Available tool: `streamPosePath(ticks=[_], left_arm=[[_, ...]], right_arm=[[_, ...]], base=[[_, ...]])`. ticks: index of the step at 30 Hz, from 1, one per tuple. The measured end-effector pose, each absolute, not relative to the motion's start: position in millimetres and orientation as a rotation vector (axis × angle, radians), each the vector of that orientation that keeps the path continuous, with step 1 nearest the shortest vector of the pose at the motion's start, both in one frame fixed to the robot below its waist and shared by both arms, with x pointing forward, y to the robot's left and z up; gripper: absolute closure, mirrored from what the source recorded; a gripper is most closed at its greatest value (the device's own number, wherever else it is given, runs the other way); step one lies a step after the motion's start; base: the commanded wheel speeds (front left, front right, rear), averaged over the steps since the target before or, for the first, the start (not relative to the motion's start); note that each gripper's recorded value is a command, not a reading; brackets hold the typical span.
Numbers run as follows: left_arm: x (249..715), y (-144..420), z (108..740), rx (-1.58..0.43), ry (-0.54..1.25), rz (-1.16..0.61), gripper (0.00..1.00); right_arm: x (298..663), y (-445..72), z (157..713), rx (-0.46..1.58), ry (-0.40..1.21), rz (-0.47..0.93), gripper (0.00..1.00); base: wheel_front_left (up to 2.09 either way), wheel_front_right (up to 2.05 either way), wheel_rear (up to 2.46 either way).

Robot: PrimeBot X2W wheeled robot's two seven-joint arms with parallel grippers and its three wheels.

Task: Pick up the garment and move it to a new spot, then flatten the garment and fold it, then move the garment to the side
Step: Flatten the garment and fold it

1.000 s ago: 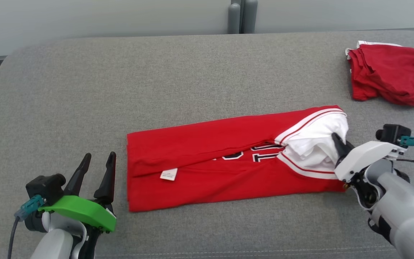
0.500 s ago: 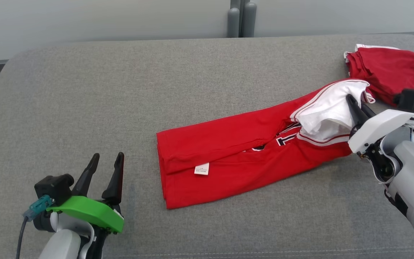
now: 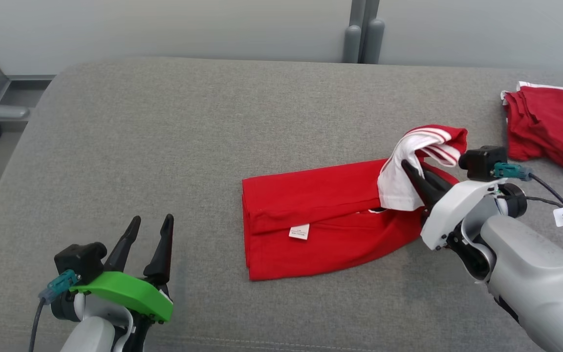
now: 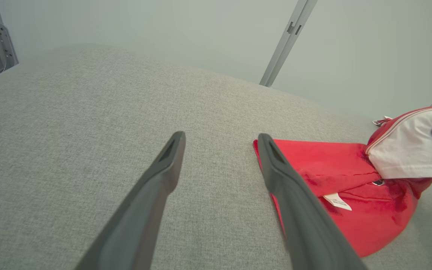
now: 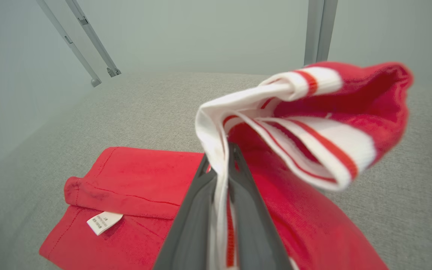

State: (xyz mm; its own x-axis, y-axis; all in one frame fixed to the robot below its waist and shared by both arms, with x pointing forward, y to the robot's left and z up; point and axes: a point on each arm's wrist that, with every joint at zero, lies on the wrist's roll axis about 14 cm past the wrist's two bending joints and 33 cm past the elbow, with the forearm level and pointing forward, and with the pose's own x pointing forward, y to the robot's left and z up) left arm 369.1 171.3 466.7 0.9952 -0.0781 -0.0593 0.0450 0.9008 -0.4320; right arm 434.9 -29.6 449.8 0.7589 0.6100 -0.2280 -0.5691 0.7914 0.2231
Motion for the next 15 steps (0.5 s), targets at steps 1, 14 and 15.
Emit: streamPosePath(ticks=[1,14,15], left_arm=[[367.7,173.9,467.1,-0.445,0.073,-0.056,0.00],[352.0,193.8,468.7,-0.461,0.052,0.021,0.00],[351.0,195.2,468.4,-0.461,0.052,0.026,0.00]], right_arm=[[432.0,-23.9,448.4,0.135,0.301,0.664,1.00],[405.5,43.3,439.6,0.082,0.339,0.861,1.00],[404.7,47.4,439.7,0.080,0.341,0.872,1.00]], base=[[0.00,0.00,0.00],[0.00,0.00,0.00],[0.00,0.00,0.00]])
